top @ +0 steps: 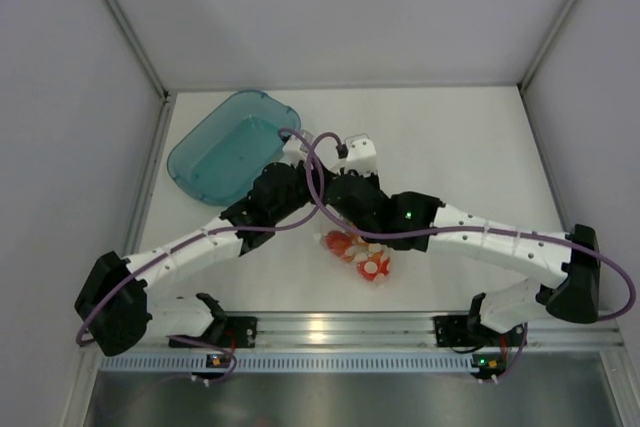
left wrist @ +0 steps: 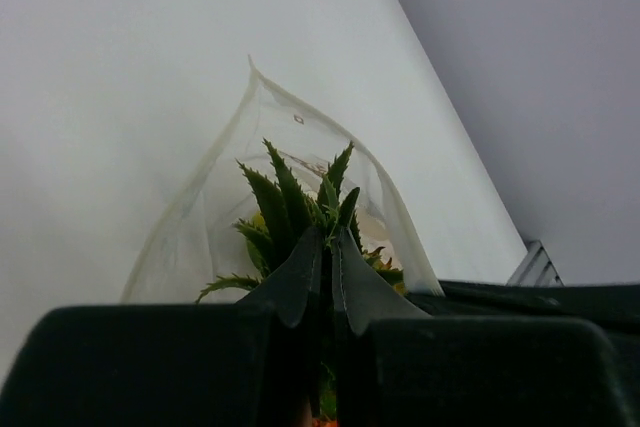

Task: Open the zip-top bag and remove the fake food

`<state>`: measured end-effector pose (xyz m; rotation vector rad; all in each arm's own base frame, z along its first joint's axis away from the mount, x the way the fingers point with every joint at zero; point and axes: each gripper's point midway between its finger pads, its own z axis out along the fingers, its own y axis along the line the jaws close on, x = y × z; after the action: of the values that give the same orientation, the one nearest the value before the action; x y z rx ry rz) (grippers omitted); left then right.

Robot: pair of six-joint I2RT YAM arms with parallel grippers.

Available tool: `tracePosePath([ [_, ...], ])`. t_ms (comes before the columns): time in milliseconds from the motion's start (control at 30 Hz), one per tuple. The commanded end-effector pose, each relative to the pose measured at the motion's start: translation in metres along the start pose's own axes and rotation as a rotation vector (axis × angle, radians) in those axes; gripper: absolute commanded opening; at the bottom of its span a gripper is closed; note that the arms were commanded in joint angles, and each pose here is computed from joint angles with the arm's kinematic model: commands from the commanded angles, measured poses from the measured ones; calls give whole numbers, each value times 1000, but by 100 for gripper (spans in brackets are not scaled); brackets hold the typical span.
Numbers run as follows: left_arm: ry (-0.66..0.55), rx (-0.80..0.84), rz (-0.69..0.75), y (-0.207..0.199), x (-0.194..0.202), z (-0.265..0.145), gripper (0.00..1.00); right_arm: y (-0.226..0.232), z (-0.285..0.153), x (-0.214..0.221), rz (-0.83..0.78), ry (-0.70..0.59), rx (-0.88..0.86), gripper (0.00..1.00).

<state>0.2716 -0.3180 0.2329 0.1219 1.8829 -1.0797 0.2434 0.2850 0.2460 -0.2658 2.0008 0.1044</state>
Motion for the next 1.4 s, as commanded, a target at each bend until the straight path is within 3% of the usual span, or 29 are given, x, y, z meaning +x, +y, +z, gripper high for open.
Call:
tracePosePath([
  [0,-147,-24,40,-4,-36,8,0,11,-17,-17,2,-34,-27,0],
  [133,-168,-53,54,-1,-44,17,0,22,-22,-11,-24,-27,-61,0],
  [300,-169,9,20,-20,-52,16,0,0,-8,1,0,-21,73,0],
  [633,-148,126,-6,-41,-45,-21,0,-36,12,-3,11,-25,234,0],
  [933,-290,142,23,-45,-72,-49,0,-63,23,4,7,6,313,0],
  [1167,-422,73,21,-33,-96,-40,0,-40,18,0,99,-29,134,0],
  [1367,-490,116,25,-40,-107,-30,0,-17,4,-9,134,-52,-59,0],
])
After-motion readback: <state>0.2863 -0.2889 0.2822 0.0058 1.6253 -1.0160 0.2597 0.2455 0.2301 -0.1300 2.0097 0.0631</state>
